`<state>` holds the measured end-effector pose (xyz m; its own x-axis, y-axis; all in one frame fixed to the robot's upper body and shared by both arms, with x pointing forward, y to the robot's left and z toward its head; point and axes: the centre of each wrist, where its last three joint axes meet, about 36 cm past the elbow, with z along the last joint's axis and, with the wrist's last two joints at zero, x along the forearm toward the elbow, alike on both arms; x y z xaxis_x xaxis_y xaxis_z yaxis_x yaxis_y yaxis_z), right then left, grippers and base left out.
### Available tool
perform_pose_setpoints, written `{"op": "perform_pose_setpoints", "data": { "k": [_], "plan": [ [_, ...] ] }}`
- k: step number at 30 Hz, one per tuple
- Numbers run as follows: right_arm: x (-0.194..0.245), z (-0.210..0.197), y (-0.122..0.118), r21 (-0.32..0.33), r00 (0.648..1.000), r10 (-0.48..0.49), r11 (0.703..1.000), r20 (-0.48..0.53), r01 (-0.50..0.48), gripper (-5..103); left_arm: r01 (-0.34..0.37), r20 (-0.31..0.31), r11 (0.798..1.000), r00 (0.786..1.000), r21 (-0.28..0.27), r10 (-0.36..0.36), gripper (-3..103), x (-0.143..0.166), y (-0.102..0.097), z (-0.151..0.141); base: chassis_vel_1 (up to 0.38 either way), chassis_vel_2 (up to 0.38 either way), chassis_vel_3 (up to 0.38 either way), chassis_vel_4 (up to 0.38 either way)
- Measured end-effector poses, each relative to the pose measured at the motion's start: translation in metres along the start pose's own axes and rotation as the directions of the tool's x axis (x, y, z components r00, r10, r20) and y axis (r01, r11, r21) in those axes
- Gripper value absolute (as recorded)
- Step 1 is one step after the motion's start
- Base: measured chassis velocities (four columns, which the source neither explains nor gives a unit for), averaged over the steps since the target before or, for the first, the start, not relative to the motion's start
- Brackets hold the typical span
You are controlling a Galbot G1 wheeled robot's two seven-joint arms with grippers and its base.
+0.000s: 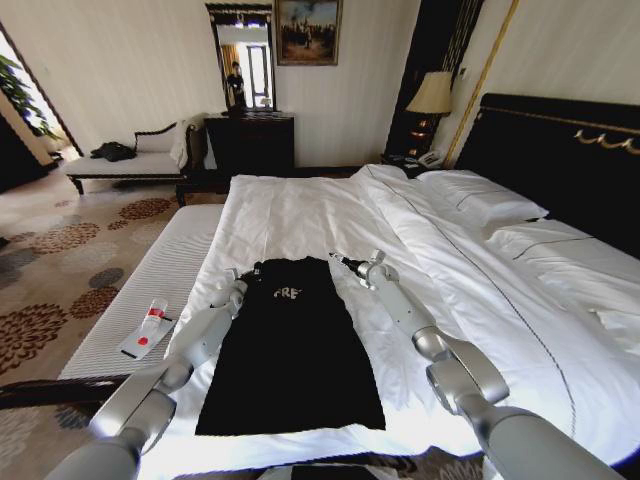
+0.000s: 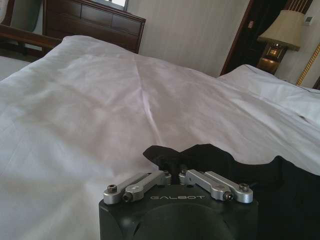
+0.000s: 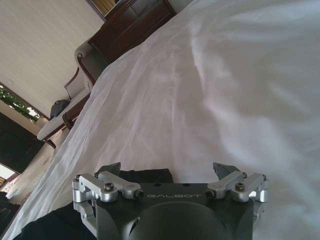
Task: Fold the clothes on the bed.
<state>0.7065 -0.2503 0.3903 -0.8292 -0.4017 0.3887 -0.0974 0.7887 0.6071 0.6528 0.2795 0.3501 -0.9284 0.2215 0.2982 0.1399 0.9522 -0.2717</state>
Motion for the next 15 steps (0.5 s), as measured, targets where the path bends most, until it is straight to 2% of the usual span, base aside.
{"op": "perform_pose_setpoints", "data": {
  "k": [10,15],
  "plan": [
    [-0.009,0.004,-0.003,0.015,1.0,0.026,1.0,-0.016,-0.026,100,-0.011,0.007,1.0,1.0,0.009,0.011,1,0.003,-0.004,-0.01,0.0,0.0,0.0,0.0],
    [-0.014,0.009,0.003,0.031,0.999,0.02,0.999,-0.03,-0.019,100,-0.014,0.015,1.0,1.0,0.02,0.014,1,0.009,-0.002,-0.014,0.0,0.0,0.0,0.0]
  ]
}}
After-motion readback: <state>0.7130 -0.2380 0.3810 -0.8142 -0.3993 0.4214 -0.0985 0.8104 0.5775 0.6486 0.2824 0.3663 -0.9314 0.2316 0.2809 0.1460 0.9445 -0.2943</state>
